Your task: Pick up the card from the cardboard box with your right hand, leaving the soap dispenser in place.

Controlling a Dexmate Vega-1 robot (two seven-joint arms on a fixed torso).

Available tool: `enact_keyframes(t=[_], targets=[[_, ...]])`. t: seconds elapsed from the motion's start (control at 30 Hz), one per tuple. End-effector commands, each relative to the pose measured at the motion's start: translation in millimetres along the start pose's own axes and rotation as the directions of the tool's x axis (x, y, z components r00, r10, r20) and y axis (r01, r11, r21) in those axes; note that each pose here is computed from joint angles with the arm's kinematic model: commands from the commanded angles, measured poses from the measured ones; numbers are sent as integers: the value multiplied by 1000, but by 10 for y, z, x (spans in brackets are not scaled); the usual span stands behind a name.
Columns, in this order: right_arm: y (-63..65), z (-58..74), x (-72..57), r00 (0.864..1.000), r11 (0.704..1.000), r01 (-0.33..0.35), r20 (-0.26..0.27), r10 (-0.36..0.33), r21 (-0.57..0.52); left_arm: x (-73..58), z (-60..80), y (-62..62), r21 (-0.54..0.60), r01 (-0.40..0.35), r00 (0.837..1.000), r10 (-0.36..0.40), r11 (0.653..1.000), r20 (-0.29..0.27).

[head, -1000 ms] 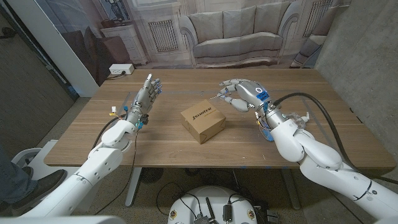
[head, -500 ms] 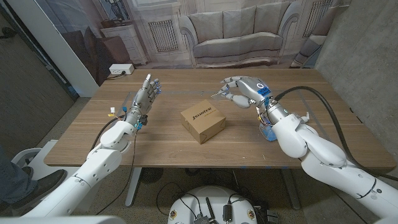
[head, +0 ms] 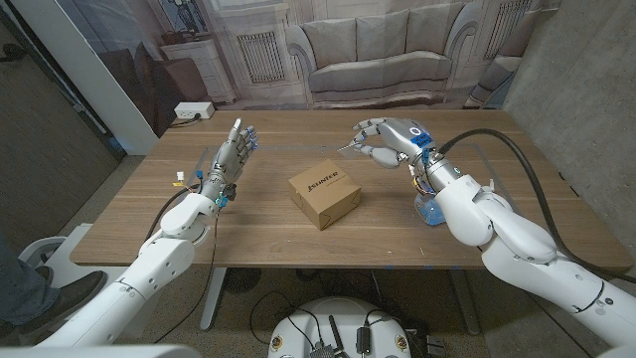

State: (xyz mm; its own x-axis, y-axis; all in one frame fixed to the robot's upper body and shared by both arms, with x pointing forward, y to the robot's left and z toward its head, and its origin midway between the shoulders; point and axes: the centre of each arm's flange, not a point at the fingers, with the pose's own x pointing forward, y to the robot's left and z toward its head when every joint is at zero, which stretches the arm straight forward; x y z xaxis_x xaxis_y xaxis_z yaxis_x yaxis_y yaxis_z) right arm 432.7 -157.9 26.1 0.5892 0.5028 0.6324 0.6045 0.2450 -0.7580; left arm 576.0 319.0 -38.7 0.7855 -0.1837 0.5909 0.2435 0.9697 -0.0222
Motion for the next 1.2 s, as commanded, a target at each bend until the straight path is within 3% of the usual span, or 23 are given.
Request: enact_keyframes(t=[0.03,0.3,0.83,1.2], targets=[[-87,22,66,1000,1000,-22,-12,22,-16,-31,-13,10,-4,-8,1000,8,1000,1],[-159,41,69,1000,1000,-9,-15,9,-11,-29,-6,21,-8,-1,1000,1,1000,3],[-141,66,36,1000,1000,-1,-24,0,-15,-41,7,51,-5,-2,1000,2,1000,6],[-108,31,-8,1000,1000,-4,-28,4,-2,0,44,-28,8,15,1000,-15,1000,-4]])
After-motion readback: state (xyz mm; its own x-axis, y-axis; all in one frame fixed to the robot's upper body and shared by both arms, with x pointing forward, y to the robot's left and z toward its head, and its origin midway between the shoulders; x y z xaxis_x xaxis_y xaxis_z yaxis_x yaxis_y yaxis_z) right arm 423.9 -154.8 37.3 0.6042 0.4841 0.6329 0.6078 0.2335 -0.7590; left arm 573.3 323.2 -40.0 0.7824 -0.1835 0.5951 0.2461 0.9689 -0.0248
